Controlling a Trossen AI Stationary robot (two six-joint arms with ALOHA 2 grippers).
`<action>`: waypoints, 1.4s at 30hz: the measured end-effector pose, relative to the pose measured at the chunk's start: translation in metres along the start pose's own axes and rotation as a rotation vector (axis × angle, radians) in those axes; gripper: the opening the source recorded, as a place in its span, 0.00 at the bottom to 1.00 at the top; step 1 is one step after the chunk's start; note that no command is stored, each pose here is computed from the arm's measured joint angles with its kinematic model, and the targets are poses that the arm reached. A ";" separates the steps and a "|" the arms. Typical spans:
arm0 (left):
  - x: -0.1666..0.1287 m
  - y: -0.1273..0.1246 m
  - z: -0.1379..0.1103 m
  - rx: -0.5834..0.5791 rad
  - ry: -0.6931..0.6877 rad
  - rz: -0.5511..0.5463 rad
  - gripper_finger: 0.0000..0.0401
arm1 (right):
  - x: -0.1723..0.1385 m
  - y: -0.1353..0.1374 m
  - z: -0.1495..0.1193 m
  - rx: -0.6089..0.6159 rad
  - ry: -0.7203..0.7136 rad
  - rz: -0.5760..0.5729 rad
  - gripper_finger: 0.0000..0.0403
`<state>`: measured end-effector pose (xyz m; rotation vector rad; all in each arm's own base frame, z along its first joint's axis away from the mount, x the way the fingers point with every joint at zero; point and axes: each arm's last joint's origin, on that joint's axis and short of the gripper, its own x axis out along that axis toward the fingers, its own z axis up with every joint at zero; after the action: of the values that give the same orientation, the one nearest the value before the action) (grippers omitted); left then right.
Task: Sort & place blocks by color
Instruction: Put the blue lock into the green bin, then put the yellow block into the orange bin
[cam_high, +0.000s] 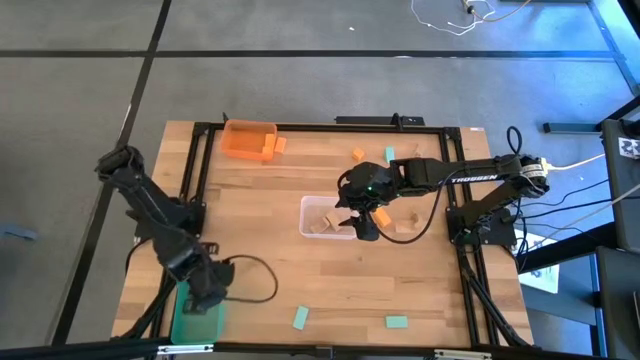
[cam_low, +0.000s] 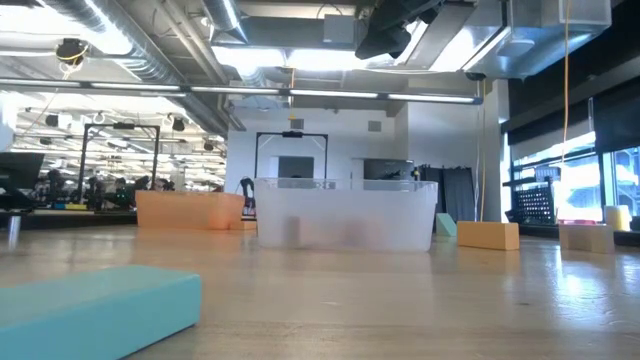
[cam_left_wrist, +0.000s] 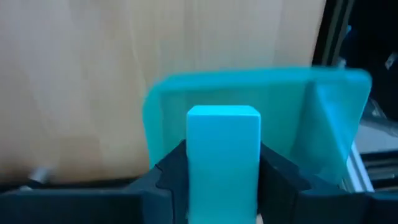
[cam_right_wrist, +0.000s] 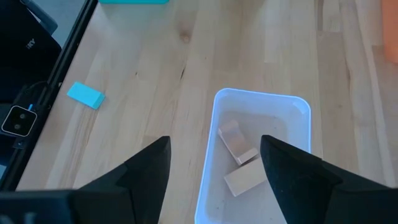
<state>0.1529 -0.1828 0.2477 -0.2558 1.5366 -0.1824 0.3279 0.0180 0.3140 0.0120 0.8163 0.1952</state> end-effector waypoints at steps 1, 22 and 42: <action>0.003 -0.002 -0.004 -0.012 0.016 -0.003 0.32 | 0.000 0.000 0.000 0.000 0.000 0.000 0.62; 0.055 0.008 -0.032 -0.138 0.067 -0.011 0.44 | 0.000 0.000 0.000 0.000 0.000 0.000 0.62; 0.011 0.027 -0.025 -0.133 -0.251 -0.049 0.45 | 0.000 0.000 0.001 0.028 -0.013 0.000 0.62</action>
<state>0.1275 -0.1615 0.2290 -0.4070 1.2952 -0.0833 0.3287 0.0181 0.3150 0.0397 0.8058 0.1835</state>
